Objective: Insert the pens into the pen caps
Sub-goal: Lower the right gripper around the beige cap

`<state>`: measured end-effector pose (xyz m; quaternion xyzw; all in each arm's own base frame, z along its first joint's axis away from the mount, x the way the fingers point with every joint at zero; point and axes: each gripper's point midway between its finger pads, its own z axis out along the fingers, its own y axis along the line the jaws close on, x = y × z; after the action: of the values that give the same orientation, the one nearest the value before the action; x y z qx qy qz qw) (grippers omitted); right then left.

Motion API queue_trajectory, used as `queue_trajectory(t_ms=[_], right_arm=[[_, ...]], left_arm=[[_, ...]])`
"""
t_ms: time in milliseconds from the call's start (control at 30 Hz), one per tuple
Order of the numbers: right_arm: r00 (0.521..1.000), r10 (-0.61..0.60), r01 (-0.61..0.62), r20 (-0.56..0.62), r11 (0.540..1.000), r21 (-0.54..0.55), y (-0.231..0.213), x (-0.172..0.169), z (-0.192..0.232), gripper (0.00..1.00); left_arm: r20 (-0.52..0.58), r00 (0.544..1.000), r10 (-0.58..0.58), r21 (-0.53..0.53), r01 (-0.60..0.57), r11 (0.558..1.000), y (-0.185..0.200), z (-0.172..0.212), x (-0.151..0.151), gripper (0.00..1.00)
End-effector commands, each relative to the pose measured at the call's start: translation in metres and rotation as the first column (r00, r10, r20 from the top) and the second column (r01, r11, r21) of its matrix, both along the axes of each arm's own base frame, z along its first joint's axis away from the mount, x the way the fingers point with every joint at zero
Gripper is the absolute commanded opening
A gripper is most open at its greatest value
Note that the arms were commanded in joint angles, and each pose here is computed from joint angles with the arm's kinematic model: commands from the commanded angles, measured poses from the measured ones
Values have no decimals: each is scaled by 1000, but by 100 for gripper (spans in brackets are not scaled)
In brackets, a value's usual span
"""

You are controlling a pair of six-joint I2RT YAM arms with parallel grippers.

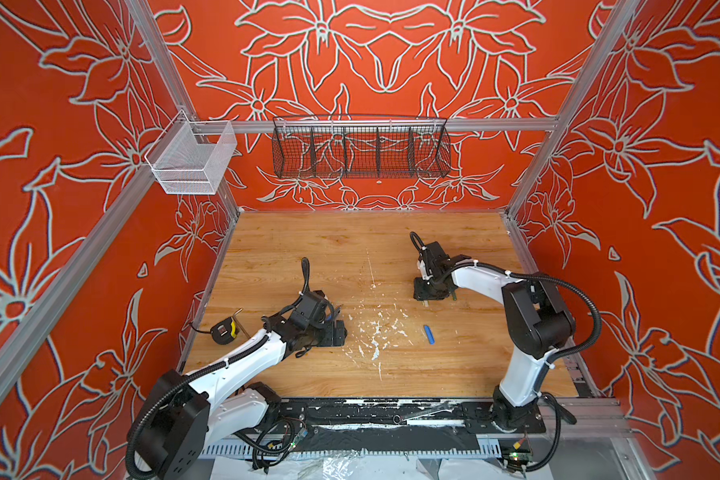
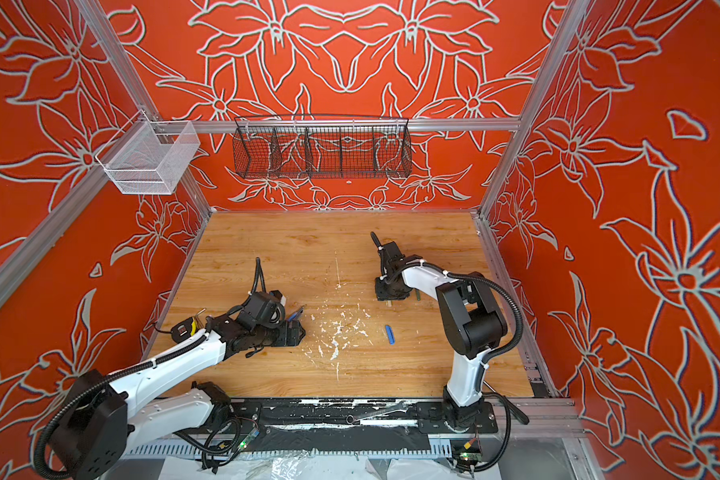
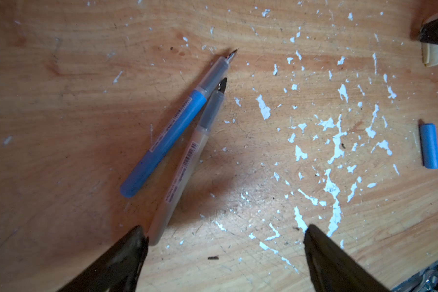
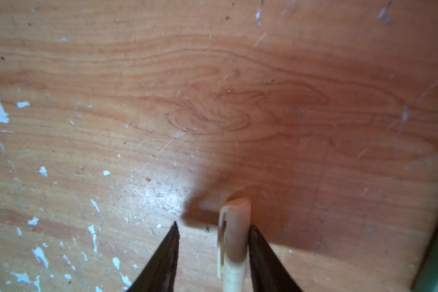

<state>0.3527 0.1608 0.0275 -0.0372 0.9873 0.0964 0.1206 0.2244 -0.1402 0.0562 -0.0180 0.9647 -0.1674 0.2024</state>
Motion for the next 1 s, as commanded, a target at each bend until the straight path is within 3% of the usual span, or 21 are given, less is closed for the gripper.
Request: queue_trajectory(t_ms=[0, 400, 733, 967], right_arm=[[1000, -18, 18, -23, 999, 41, -5, -7, 4, 39], [1000, 18, -18, -6, 1000, 7, -15, -4, 11, 28], [998, 53, -53, 13, 998, 29, -12, -1, 24, 35], [998, 60, -60, 0, 998, 34, -17, -2, 22, 33]], left_arm=[[2, 999, 33, 7, -33, 999, 5, 1, 1, 96], [-4, 1000, 31, 3, -31, 1000, 4, 0, 0, 96], [-7, 999, 36, 5, -36, 999, 5, -1, -1, 96], [-6, 999, 44, 10, -44, 999, 7, -1, 0, 97]])
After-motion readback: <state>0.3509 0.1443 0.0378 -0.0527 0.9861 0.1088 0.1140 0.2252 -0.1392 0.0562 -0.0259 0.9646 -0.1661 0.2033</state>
